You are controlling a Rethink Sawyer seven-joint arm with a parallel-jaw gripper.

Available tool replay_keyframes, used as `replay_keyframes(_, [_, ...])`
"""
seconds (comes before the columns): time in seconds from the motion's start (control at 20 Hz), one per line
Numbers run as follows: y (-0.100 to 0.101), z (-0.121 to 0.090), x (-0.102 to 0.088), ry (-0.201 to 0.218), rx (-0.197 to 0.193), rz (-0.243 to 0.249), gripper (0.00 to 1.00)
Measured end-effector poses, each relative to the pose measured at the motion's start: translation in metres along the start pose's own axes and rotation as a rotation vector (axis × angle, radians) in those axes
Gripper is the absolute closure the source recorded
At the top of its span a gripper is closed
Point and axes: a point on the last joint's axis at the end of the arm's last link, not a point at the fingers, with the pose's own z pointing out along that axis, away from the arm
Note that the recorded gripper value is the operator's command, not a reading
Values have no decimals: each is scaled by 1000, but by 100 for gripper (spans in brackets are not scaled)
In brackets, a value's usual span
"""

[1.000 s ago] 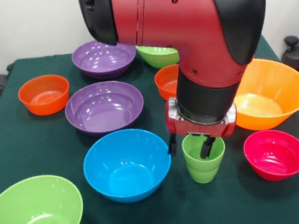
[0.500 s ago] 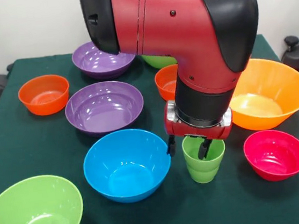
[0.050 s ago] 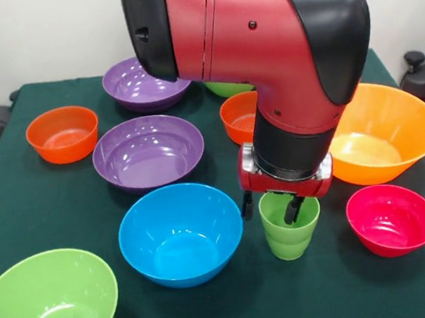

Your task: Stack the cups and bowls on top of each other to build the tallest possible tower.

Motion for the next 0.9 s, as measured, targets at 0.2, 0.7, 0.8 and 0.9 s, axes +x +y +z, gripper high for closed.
replay_keyframes(0.2, [0,2,1,3,1,0,0])
replay_keyframes(0.7, [2,1,-6,-57,-3,-2,100])
replay_keyframes(0.8, [2,0,-7,-69,-2,-3,100])
replay_keyframes(0.9, [2,0,-9,-79,-2,-3,100])
